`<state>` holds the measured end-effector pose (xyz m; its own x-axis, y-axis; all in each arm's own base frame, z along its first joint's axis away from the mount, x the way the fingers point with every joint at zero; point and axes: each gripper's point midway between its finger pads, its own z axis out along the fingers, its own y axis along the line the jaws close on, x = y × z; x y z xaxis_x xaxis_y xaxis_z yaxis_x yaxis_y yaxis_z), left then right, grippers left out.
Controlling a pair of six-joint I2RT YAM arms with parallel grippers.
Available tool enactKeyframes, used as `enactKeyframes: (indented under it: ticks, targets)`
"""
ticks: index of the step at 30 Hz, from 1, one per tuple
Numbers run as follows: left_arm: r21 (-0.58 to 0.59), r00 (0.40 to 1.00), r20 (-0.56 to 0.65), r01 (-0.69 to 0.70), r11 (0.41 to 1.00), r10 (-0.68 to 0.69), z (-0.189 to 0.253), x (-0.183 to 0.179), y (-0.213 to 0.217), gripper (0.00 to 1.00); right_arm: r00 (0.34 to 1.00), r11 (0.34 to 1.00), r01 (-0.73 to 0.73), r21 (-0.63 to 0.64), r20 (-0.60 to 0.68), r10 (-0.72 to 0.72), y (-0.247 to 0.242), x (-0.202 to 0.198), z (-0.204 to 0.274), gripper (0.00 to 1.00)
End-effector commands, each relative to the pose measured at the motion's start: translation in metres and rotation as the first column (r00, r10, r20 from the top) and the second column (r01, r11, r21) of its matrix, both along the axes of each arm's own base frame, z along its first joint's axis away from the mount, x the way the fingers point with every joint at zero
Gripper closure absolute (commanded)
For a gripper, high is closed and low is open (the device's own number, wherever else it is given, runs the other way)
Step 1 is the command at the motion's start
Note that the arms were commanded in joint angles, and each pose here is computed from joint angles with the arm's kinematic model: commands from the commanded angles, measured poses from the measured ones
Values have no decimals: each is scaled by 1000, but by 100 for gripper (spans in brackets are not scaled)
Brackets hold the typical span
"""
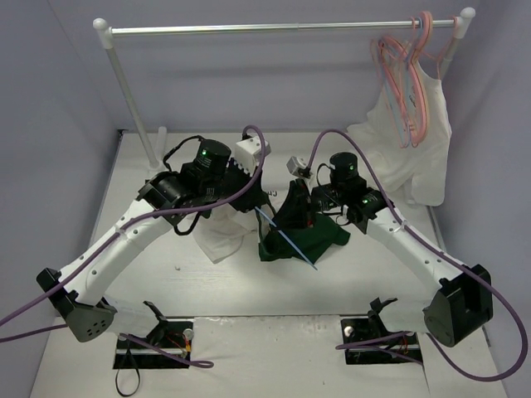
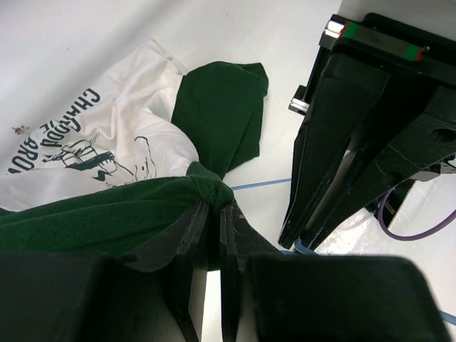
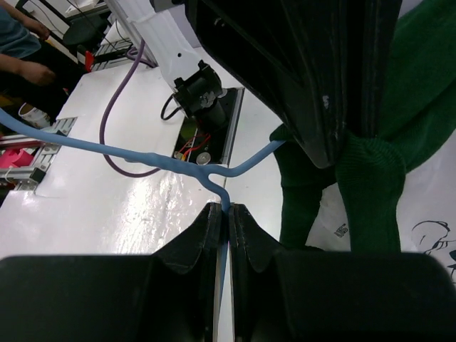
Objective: Place the t-shirt on the hanger
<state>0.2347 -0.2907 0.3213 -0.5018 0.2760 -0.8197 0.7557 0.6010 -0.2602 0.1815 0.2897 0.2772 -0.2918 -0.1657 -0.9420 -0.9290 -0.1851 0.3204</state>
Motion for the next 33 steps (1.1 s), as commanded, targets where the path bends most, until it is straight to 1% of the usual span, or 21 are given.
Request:
enactKeyframes:
  ticks: [1, 2, 3, 5, 7, 8, 9, 11, 12, 13, 15, 21, 24, 25, 29, 30, 32, 33]
  targets:
    - [-26, 999, 35, -21, 999, 22, 9, 5, -3, 89, 984, 992, -75, 105, 168, 57, 1, 4, 22, 100]
    - [-21, 999, 37, -22, 1000, 23, 9, 4, -2, 76, 984, 991, -76, 107, 172, 57, 2, 4, 20, 100]
    - [-9, 999, 40, -25, 1000, 26, 8, 5, 0, 69, 984, 991, -77, 105, 169, 58, 2, 5, 17, 100]
    - [12, 998, 52, -47, 999, 46, 9, 6, 7, 60, 986, 992, -73, 100, 160, 57, 1, 6, 12, 100]
    - [38, 995, 74, -63, 997, 60, 11, 7, 15, 52, 985, 992, -72, 102, 162, 55, -2, 9, 10, 100]
    - [36, 991, 102, -88, 995, 84, 19, 9, 20, 49, 985, 992, -72, 102, 162, 55, -2, 10, 9, 100]
    - [38, 989, 116, -96, 995, 91, 23, 9, 23, 44, 985, 992, -72, 103, 164, 55, -3, 11, 9, 100]
    - [39, 982, 154, -121, 992, 113, 32, 9, 33, 40, 985, 992, -68, 103, 163, 50, -4, 14, 8, 100]
    - [51, 972, 179, -167, 985, 155, 34, 15, 41, 38, 986, 993, -65, 103, 163, 47, -5, 16, 9, 100]
    - [62, 967, 192, -186, 981, 171, 35, 17, 46, 36, 986, 993, -66, 103, 160, 49, -5, 17, 8, 100]
    - [73, 956, 211, -225, 972, 205, 37, 23, 59, 35, 987, 993, -63, 100, 152, 48, -5, 21, 8, 100]
    - [107, 939, 268, -252, 962, 216, 44, 27, 74, 34, 988, 993, -70, 92, 142, 56, -4, 24, 4, 100]
    - [174, 922, 326, -275, 946, 209, 41, 33, 87, 34, 989, 993, -75, 91, 136, 62, -3, 26, 2, 100]
    - [215, 920, 351, -259, 941, 173, 36, 34, 89, 34, 989, 993, -77, 91, 135, 64, -4, 26, 2, 100]
    - [281, 923, 377, -195, 940, 78, 21, 37, 85, 34, 989, 993, -75, 90, 133, 63, -4, 29, 1, 100]
    - [293, 918, 396, -155, 943, 28, 20, 37, 81, 34, 989, 993, -79, 90, 128, 67, -5, 28, 0, 100]
    - [322, 918, 396, -108, 940, -30, 9, 35, 78, 34, 990, 993, -76, 88, 122, 65, -5, 31, 1, 100]
    - [333, 908, 414, -89, 939, -61, 9, 37, 76, 34, 991, 993, -77, 88, 119, 66, -6, 31, 0, 100]
